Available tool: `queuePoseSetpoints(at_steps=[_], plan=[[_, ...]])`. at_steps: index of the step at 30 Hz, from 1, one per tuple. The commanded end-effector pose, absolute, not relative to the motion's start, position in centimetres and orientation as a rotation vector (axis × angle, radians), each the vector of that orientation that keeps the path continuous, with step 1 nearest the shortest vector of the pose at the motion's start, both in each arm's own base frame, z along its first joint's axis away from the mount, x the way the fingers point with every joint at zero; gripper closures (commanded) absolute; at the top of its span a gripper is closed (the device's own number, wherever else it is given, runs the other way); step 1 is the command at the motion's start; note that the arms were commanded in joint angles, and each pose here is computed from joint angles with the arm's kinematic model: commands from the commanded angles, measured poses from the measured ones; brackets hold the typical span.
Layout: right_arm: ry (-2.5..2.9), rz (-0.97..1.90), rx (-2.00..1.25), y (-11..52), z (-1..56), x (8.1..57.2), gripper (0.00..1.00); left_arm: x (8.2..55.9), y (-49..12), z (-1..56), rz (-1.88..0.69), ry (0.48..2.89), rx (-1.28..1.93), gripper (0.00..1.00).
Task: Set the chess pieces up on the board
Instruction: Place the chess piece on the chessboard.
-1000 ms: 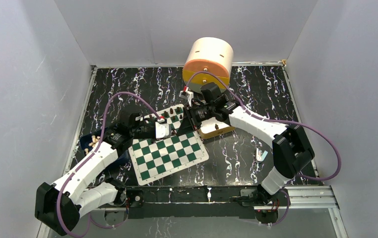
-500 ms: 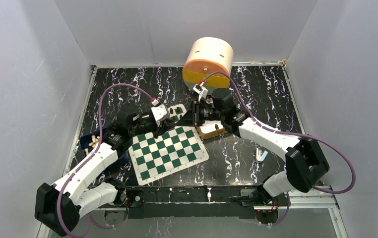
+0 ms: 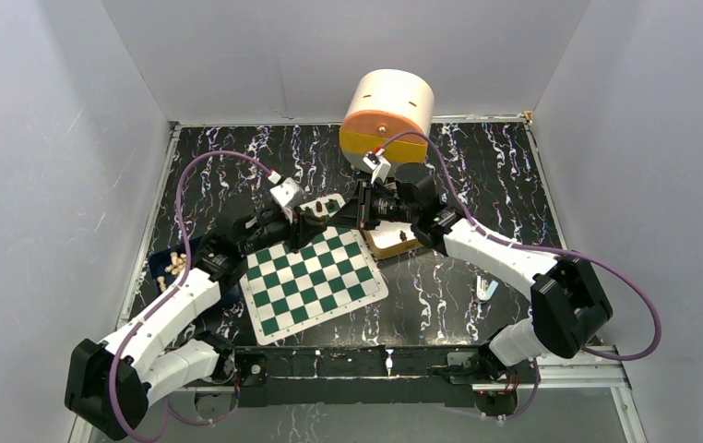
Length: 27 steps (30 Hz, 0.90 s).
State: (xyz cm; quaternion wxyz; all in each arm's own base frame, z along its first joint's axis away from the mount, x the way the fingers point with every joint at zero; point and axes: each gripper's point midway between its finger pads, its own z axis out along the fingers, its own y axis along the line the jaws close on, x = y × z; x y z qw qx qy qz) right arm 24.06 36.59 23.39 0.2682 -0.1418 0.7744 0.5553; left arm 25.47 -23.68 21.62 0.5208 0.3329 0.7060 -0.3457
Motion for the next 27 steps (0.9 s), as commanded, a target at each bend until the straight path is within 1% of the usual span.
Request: queuePoseSetpoints(at_steps=[1,4,5,10,12,13,14,16,21,27], plan=[[1.972,1.485,-0.394,37.1,25.9,25.4,0.83,24.5,-24.2,22.0,-0.883,1.660,0.800,1.00],[1.976,1.447,-0.385,36.9,25.6,25.9,0.83,24.4,-23.9,21.2,-0.868,1.682,0.803,1.00],[1.977,1.423,-0.383,36.8,25.5,26.2,0.83,24.4,-23.8,21.0,-0.860,1.693,0.802,0.95],[2.016,1.237,-0.399,36.0,24.3,28.1,0.83,24.0,-22.6,19.7,-0.801,1.750,0.798,0.61],[2.035,1.172,-0.409,35.8,23.8,28.9,0.84,23.7,-22.1,19.3,-0.774,1.758,0.798,0.51],[2.041,1.145,-0.412,35.7,23.6,29.2,0.84,23.6,-21.8,19.2,-0.754,1.752,0.808,0.36],[2.046,1.118,-0.419,35.6,23.4,29.6,0.84,23.4,-21.5,19.1,-0.741,1.750,0.814,0.12],[2.062,1.062,-0.434,35.6,22.9,30.3,0.84,22.9,-21.0,19.0,-0.718,1.744,0.830,0.10],[2.158,0.879,-0.492,35.2,20.8,32.5,0.84,21.4,-19.8,19.4,-0.667,1.712,0.891,0.09],[2.243,0.685,-0.576,35.7,18.9,34.6,0.84,20.2,-17.9,21.6,-0.576,1.607,0.866,0.08]])
